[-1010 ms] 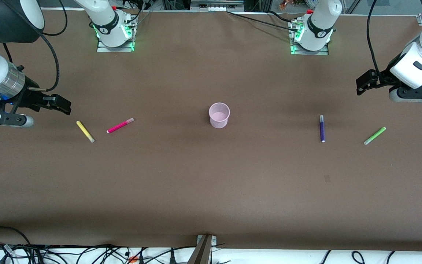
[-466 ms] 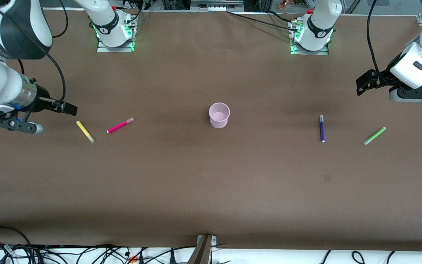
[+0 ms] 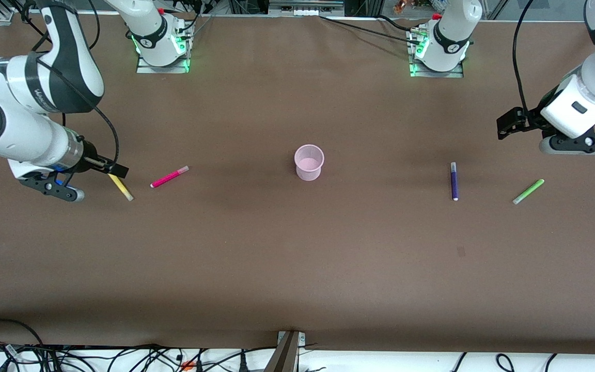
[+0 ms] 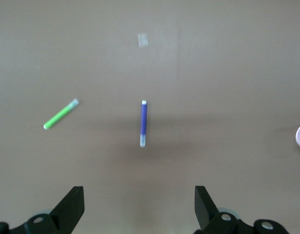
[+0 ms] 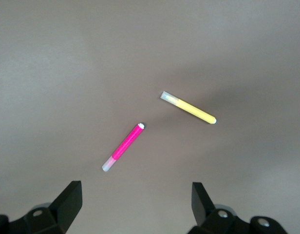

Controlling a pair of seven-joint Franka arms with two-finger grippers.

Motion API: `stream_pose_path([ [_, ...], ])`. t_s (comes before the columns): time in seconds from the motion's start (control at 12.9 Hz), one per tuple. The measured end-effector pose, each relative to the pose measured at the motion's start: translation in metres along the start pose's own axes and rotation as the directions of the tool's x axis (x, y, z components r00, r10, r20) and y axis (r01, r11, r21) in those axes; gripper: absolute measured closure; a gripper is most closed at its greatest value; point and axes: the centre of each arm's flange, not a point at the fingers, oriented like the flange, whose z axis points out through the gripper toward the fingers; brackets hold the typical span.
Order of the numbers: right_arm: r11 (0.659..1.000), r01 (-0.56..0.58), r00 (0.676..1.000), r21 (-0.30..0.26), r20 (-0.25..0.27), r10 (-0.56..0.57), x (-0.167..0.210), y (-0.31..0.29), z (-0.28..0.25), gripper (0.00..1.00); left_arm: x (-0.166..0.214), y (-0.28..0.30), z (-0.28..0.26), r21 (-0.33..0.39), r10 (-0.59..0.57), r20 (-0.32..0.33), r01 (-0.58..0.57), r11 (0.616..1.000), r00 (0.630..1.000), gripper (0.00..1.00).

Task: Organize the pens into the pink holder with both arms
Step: 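Reach the right gripper to the pink pen while the left gripper reaches the purple pen, then close the right gripper on the pink pen while the left gripper grasps the purple pen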

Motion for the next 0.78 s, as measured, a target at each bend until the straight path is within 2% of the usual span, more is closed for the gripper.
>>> stream_pose_path([
  [0.23, 0.995, -0.104, 0.994, -0.013, 0.023, 0.104, 0.002, 0.000, 0.018, 0.00, 0.017, -0.004, 0.056, 0.008, -0.008, 0.164, 0.007, 1.000, 0.987, 0.00],
  [0.39, 0.987, -0.161, 0.986, -0.024, 0.038, 0.162, 0.007, 0.007, 0.035, 0.00, 0.043, -0.012, 0.109, 0.005, -0.019, 0.218, 0.018, 1.000, 0.976, 0.00],
  [0.54, 0.976, -0.217, 0.975, -0.022, 0.041, 0.218, 0.009, 0.015, 0.058, 0.00, 0.068, -0.014, 0.161, -0.003, -0.017, 0.201, 0.018, 1.000, 0.979, 0.00],
  [0.78, 0.957, -0.291, 0.955, 0.000, 0.058, 0.291, 0.010, 0.022, 0.083, 0.00, 0.074, -0.009, 0.236, -0.014, 0.002, 0.117, 0.000, 1.000, 0.993, 0.00],
])
